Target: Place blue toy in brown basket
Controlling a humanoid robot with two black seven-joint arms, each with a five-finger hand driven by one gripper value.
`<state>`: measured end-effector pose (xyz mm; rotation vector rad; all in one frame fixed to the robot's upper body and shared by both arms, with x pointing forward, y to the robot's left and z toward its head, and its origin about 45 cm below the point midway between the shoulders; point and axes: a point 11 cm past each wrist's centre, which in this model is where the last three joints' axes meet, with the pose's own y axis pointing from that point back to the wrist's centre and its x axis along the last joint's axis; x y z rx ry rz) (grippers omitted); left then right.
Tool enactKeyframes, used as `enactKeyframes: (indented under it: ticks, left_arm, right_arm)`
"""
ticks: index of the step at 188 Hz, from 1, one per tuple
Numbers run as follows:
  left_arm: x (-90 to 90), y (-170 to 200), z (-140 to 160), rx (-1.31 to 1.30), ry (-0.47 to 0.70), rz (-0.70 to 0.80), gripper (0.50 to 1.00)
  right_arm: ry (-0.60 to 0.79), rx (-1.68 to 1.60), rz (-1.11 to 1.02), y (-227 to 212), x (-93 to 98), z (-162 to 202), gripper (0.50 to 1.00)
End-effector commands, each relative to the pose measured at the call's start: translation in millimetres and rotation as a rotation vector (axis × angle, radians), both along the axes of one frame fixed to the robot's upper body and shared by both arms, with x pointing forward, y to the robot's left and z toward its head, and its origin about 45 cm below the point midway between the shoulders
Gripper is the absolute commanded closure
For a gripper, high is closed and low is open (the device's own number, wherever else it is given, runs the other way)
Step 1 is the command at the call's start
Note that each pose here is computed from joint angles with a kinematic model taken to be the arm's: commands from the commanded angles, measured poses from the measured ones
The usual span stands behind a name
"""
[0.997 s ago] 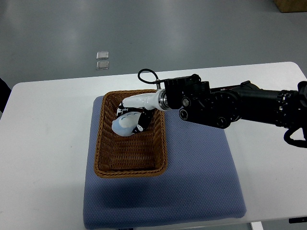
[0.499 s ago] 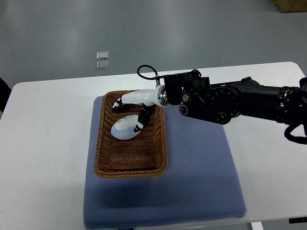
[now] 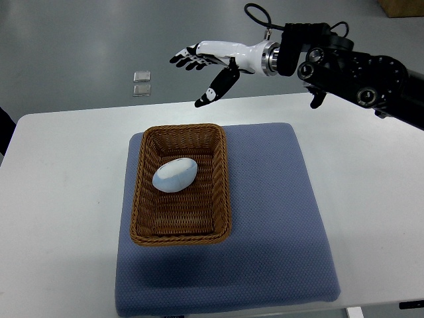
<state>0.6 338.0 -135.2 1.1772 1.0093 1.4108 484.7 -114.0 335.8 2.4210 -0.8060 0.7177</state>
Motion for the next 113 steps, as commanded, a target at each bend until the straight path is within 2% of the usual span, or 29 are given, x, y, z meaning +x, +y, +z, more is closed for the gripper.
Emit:
enactKeyframes:
  ticks: [1,31,51,72,113]
  left_arm:
    - [0.0,-1,0,-0.003,0.000,-0.001,0.500]
    - [0.0,-1,0,-0.003,0.000,-0.001,0.500]
    - [0.0,-1,0,-0.003,0.000,-0.001,0.500]
    - [-0.2,-1,0,-0.003,0.001,-0.004,0.500]
    - [-0.2,-1,0,-0.007,0.001,-0.006,0.500]
  right_arm:
    - [0.055,0.173,-0.125,-37,11.3,5,0.589]
    - [0.161,0.460,-0.333,-91,26.9,-11,0.589]
    - [0.189,0.666,-0.445,-127,29.4,-25,0.589]
    - [0.214,0.868,-0.563,-164,25.6,-48,0.589]
    - [0.381,1.116,-0.702,-172,8.1,-108,0.587]
